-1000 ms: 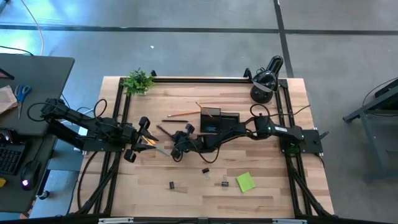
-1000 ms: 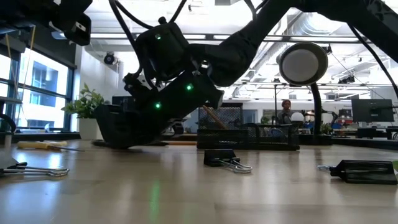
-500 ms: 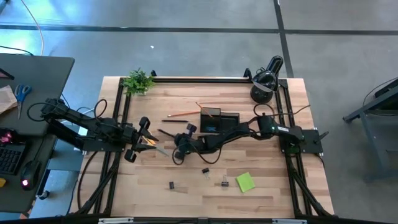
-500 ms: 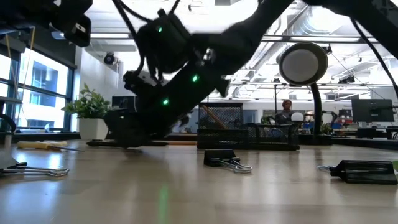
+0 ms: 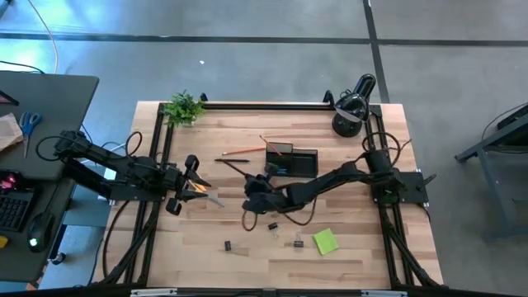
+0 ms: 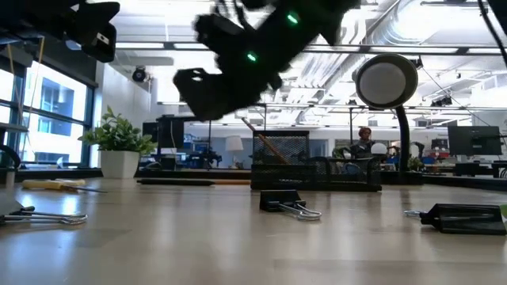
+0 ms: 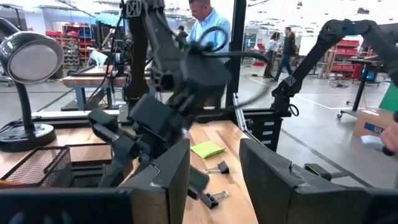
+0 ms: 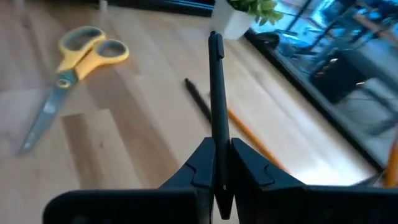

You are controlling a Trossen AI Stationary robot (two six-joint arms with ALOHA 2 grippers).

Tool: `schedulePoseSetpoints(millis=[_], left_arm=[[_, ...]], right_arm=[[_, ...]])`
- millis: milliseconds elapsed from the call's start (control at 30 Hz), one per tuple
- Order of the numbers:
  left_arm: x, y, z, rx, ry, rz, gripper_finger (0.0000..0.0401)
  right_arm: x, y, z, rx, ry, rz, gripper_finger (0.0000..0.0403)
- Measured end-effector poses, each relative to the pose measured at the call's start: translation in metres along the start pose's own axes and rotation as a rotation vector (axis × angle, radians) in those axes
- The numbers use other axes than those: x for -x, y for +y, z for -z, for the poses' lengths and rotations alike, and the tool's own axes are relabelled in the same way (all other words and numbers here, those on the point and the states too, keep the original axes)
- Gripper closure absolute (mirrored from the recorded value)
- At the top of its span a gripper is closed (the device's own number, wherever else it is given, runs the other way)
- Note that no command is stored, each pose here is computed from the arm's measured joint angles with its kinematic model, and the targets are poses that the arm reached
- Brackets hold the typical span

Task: Pick and place office supplies into organizer
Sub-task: Put the black pen into the desk organizer

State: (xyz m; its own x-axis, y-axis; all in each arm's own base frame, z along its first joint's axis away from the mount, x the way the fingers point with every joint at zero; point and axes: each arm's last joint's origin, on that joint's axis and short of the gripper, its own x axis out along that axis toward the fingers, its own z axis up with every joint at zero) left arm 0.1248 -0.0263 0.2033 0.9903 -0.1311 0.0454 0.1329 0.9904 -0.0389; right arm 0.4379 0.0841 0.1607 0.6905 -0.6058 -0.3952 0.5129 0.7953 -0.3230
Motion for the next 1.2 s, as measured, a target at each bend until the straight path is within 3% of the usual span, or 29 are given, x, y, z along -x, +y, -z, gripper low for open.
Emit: schedulePoseSetpoints(millis=[267, 500, 633, 833, 1000, 1200], left_arm=[[0.0, 0.0, -0.001, -0.006, -0.006, -0.002, 0.0272], [0.0, 0.0, -0.001, -0.013, -0.009, -0.009, 0.0272], [0.0, 0.001, 0.0, -0.016, 0.001, -0.032, 0.0272], [-0.006, 0.003, 0.003, -0.031, 0.018, -0.111, 0.0272], [-0.015, 0.001, 0.0, -0.017, -0.041, -0.089, 0.0272], [-0.026, 0.001, 0.008, -0.022, -0.004, -0.111, 0.0272]], right_arm=[[0.034, -0.052, 0.026, -0.189, -0.281, -0.217, 0.0388], [0.049, -0.071, 0.044, -0.256, -0.354, -0.203, 0.0388], [0.057, -0.078, 0.043, -0.327, -0.477, -0.243, 0.0388], [0.063, -0.077, 0.033, -0.322, -0.576, -0.332, 0.0382], [0.052, -0.062, 0.03, -0.301, -0.588, -0.4, 0.0387], [0.042, -0.043, 0.013, -0.286, -0.66, -0.521, 0.0383]])
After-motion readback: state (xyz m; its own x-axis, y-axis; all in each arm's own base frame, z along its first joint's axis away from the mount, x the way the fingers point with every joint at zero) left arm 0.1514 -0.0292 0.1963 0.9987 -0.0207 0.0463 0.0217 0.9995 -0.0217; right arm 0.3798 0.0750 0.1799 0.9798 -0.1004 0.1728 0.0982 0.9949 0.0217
